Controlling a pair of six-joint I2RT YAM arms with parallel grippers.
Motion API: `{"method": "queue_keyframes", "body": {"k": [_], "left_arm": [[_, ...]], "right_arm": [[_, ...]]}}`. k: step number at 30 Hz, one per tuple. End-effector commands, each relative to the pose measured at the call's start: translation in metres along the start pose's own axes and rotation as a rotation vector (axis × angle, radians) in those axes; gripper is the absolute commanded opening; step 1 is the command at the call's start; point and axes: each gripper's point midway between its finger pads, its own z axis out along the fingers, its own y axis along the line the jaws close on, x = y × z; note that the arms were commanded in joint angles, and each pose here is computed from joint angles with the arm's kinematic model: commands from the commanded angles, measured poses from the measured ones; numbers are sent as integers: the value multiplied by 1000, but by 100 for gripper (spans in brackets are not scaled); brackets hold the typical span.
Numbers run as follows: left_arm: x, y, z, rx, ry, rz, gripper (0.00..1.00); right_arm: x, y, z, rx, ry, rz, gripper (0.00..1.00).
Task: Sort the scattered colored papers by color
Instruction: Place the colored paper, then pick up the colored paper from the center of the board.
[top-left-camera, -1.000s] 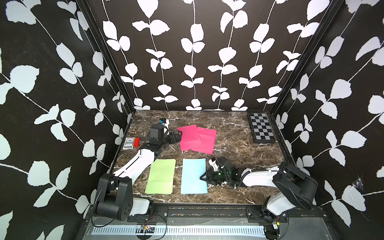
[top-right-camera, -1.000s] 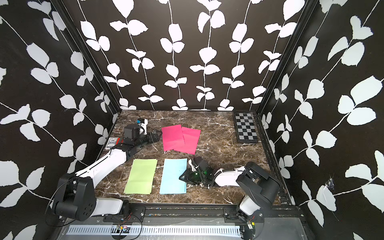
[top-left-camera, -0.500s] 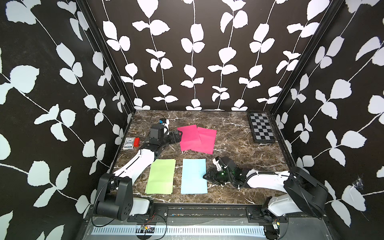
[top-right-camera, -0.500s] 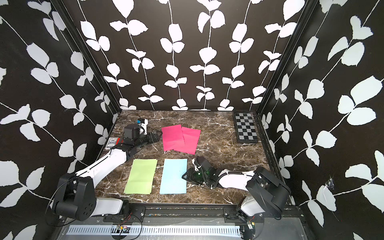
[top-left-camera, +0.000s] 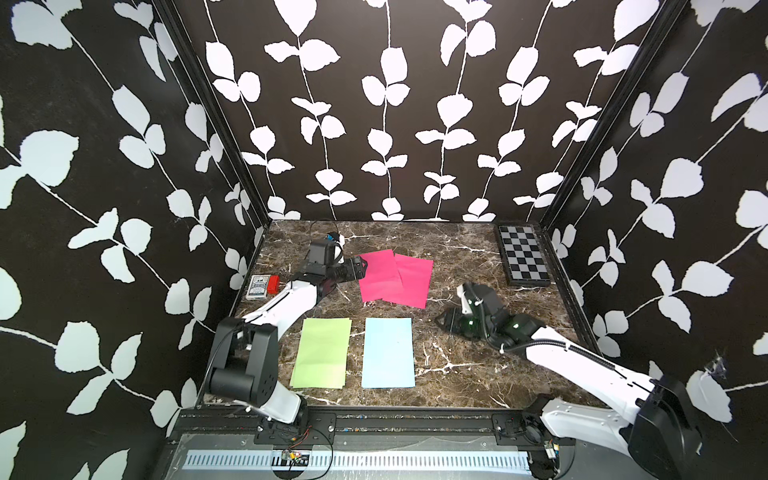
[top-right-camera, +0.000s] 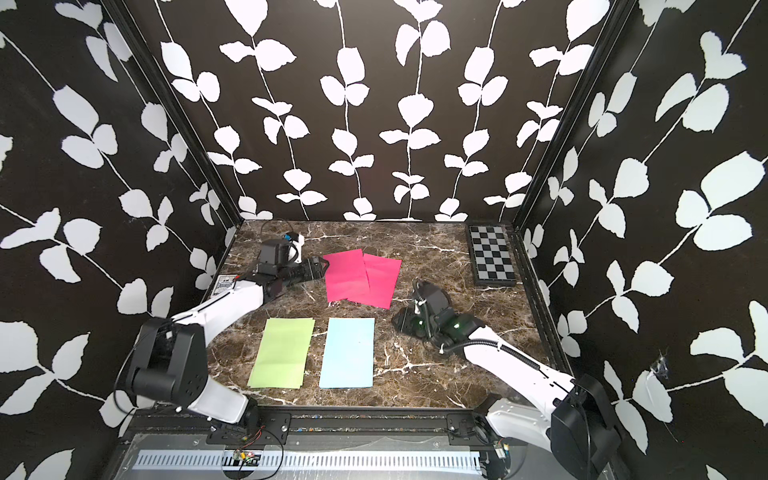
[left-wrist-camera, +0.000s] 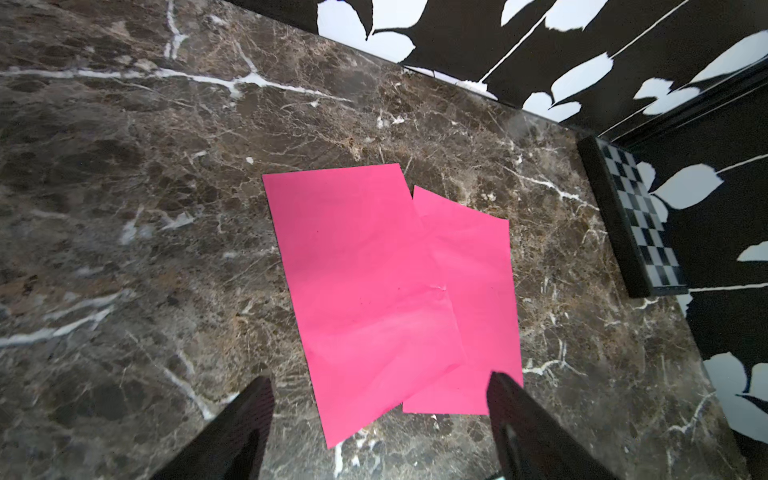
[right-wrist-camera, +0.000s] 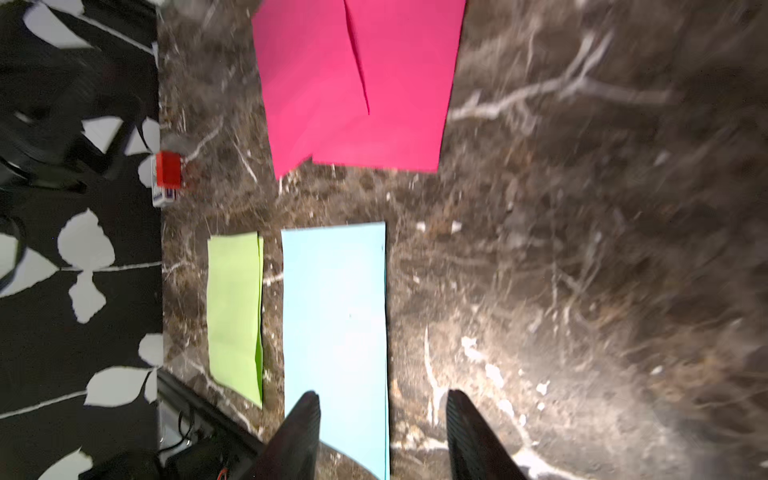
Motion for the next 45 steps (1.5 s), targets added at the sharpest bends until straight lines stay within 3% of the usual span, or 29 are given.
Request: {"method": "queue_keyframes", "body": {"k": [1,9,14,23,34,45], "left_arm": [[9,-7,13,9,85,6,80],[10,-5,51,11,144,-31,77],[17,-3,74,26,194,-60,77],[33,6,94,21,232,-87,77],[47,18,102,-12,258,-99,78],[65,27,105,-41,304,-101,79]], "right_arm": [[-33,3,-5,47,-36,-106,51],[-109,57,44,-99,-55,-135,51],[-133,74,102,-194,37,-104,49],[-136,84,179,-306,168,-61,45],[-133,72,219,-322,201,-39,44],[-137,60,231,-307,199,-45,44]]}}
